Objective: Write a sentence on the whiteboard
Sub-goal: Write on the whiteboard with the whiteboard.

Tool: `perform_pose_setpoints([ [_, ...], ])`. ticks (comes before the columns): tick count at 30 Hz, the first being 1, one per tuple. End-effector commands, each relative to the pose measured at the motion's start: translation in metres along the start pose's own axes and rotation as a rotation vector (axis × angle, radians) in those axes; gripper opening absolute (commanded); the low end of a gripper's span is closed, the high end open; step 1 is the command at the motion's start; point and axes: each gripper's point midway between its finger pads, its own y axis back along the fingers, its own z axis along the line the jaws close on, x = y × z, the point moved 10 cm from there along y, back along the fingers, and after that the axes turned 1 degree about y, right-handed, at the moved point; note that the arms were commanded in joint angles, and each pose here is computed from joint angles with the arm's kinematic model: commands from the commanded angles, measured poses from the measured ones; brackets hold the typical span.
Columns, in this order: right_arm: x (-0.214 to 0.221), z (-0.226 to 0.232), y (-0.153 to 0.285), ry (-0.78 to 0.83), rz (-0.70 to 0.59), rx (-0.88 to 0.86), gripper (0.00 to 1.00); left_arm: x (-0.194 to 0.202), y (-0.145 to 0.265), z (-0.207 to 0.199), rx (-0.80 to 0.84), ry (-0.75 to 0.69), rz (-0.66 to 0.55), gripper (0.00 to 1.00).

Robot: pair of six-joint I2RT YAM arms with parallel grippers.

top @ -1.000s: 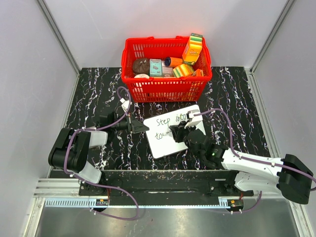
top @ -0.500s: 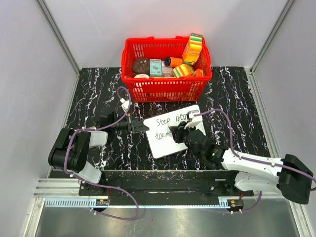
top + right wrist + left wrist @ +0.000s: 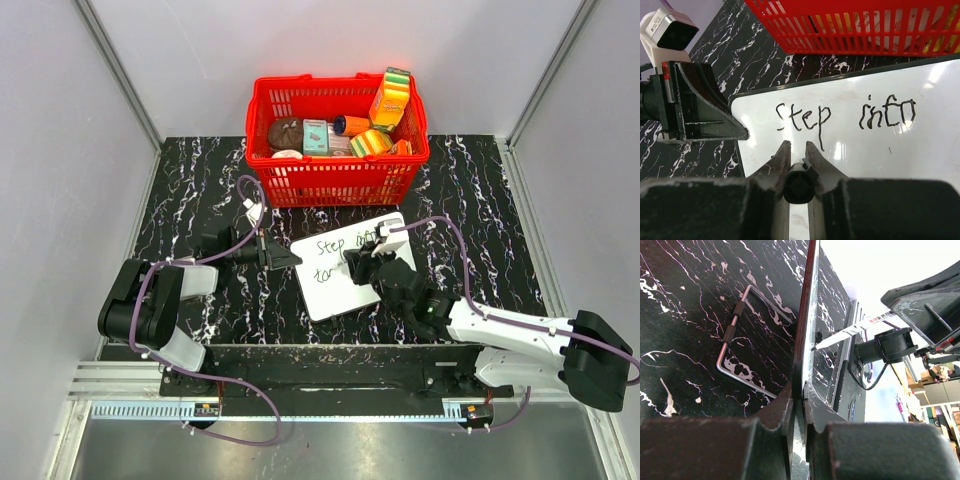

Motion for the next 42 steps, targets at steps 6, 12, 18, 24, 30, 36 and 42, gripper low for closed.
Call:
perform_pose_setpoints([
  [6,-0.018,0.006,-0.005,0.006,-0.067,0.033,0.0,-0.001,-0.006,0.004,-0.004,-0.086,0.003,0.0],
  [12,-0.012,0.003,-0.002,0.005,-0.04,0.032,0.0,-0.001,-0.006,0.004,-0.004,-0.086,0.003,0.0],
  [18,-0.003,-0.003,0.002,0.004,-0.004,0.032,0.0,-0.001,-0.006,0.004,-0.003,-0.085,0.005,0.0],
  [24,0.005,-0.007,0.006,-0.007,0.018,0.028,0.0,-0.001,-0.006,0.005,-0.006,-0.084,0.004,0.0],
  [30,0.012,-0.008,0.006,-0.007,0.046,0.017,0.0,-0.001,-0.006,0.005,-0.006,-0.084,0.004,0.0],
  [36,0.011,-0.008,0.006,-0.007,0.038,0.02,0.0,-0.001,-0.006,0.005,-0.005,-0.082,0.006,0.0],
  [42,-0.002,-0.005,0.003,0.009,-0.01,0.049,0.0,0.0,-0.006,0.006,-0.009,-0.08,0.005,0.0],
])
